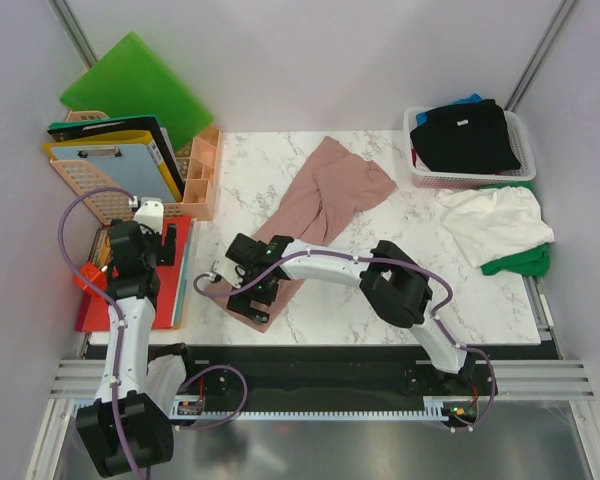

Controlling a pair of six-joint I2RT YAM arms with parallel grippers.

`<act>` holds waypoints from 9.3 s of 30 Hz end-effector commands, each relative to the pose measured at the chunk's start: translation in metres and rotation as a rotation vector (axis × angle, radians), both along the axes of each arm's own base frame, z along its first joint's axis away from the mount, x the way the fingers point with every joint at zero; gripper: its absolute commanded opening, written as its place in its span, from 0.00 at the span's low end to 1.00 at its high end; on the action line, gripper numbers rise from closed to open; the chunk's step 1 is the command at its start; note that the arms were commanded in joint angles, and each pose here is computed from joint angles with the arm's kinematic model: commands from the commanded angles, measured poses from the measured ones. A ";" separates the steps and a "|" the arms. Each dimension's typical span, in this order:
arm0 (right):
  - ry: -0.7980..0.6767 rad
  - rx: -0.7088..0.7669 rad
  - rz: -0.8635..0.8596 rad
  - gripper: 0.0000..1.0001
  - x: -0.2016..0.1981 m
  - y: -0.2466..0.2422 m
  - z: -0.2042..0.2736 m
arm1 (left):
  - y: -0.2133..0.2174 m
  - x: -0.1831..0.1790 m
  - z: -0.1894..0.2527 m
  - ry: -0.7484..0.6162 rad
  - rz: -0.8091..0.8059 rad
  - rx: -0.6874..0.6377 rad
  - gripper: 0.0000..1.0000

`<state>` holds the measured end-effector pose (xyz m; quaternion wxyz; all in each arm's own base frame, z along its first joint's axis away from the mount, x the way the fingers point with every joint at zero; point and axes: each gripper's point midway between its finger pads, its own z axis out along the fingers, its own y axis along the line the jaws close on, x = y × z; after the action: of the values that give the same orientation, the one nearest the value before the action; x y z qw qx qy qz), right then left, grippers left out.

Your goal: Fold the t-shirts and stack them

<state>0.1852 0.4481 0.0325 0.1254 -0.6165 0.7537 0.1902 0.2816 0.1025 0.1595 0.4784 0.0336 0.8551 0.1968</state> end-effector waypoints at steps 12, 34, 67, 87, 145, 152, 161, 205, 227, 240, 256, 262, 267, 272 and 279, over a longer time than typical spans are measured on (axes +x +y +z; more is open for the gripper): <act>0.189 -0.040 0.118 0.98 -0.056 -0.049 -0.015 | 0.002 0.005 0.003 -0.026 -0.009 0.014 0.93; 0.314 -0.167 0.121 0.98 -0.088 -0.185 0.029 | -0.003 0.021 0.008 -0.032 -0.031 -0.042 0.93; -0.453 0.110 -0.855 0.98 0.278 -0.231 0.169 | -0.036 0.000 0.015 0.031 -0.215 -0.069 0.92; -0.231 0.071 -0.978 0.98 0.334 -0.209 0.061 | -0.036 -0.001 -0.003 0.087 -0.209 -0.098 0.92; -0.665 0.332 -1.221 0.98 0.454 -0.249 0.080 | -0.026 -0.022 -0.046 0.214 -0.150 -0.079 0.91; -0.724 0.473 -1.229 0.98 0.400 -0.264 0.182 | -0.029 -0.022 -0.049 0.211 -0.155 -0.096 0.91; 0.122 0.213 -0.772 0.98 0.226 -0.220 0.139 | -0.031 -0.021 -0.047 0.202 -0.163 -0.099 0.91; 0.269 -0.366 0.090 0.84 -0.050 -0.202 0.033 | -0.033 -0.009 -0.052 0.224 -0.195 -0.112 0.91; 0.211 -0.302 0.080 0.71 -0.040 -0.164 0.025 | -0.029 -0.014 -0.043 0.215 -0.196 -0.067 0.91; 0.217 -0.287 0.088 0.80 -0.042 -0.155 0.021 | -0.029 -0.014 -0.043 0.214 -0.195 -0.070 0.91; 0.090 -0.314 0.118 0.41 -0.054 -0.144 0.011 | -0.030 -0.018 -0.045 0.211 -0.199 -0.069 0.91; 0.077 -0.313 0.119 0.00 -0.050 -0.136 0.009 | -0.027 -0.019 -0.041 0.209 -0.197 -0.038 0.91; 0.048 -0.279 0.119 0.00 -0.046 -0.127 0.022 | -0.028 -0.021 -0.045 0.215 -0.197 -0.049 0.91; 0.026 -0.220 0.119 0.00 -0.044 -0.106 0.041 | -0.031 -0.020 -0.048 0.223 -0.198 -0.070 0.91; 0.031 -0.180 0.143 0.02 -0.047 -0.081 0.048 | -0.028 -0.020 -0.044 0.217 -0.194 -0.054 0.91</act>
<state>0.1445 0.3551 0.0796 0.0496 -0.6733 0.7263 0.1295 0.2576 0.0694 0.1049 0.3910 0.1167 0.9067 0.1066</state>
